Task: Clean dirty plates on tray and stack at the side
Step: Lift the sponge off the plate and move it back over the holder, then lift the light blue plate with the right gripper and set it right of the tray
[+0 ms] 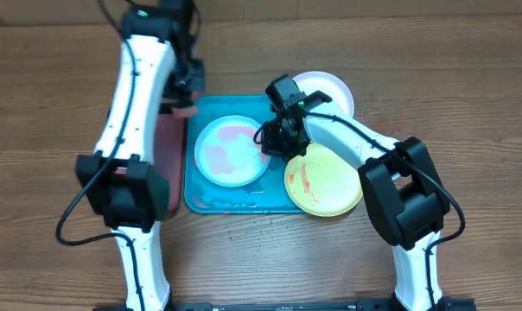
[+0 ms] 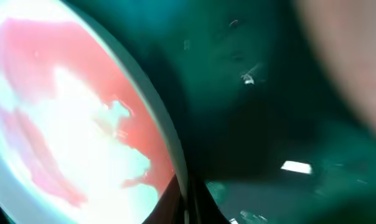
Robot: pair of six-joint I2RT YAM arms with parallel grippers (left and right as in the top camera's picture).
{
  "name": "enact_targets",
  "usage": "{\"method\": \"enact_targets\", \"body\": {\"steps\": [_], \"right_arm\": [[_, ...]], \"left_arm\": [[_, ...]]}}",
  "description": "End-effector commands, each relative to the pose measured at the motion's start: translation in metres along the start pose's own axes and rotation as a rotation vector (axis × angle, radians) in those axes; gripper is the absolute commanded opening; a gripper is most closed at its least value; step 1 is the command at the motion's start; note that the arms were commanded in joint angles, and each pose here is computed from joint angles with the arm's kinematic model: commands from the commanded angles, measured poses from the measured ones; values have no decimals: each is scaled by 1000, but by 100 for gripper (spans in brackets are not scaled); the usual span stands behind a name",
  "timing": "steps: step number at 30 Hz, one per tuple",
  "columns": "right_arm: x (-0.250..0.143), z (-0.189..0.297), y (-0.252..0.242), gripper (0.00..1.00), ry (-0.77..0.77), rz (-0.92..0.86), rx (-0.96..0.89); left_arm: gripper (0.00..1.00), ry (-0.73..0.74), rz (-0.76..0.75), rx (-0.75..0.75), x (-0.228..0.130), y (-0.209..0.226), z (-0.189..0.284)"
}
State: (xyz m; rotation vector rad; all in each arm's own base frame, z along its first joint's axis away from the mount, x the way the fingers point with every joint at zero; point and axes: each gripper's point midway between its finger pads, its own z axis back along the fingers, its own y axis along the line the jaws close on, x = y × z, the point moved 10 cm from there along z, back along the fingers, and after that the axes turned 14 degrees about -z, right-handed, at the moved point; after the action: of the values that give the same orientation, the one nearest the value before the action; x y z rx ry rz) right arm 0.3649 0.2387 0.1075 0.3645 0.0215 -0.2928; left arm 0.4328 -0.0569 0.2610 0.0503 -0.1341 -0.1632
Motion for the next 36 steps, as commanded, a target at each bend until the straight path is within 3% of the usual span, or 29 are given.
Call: {"method": "enact_targets", "body": {"steps": [1,6,13,19,36], "right_arm": [[6,42,23,4,-181,56,-76],[-9,84,44,4,-345,120,-197],[-38,129,59,4,-537,172,-310],[-68,158,60,4,-788,186,-479],[-157,189,104,4,-1497,400,-666]], "left_arm": [[4,13,162,34,-8,28,18],[4,106,181,34,-23,44,15],[4,115,181,3,-25,50,14],[4,89,196,-44,-32,61,24],[4,64,266,-23,-40,94,29]]}}
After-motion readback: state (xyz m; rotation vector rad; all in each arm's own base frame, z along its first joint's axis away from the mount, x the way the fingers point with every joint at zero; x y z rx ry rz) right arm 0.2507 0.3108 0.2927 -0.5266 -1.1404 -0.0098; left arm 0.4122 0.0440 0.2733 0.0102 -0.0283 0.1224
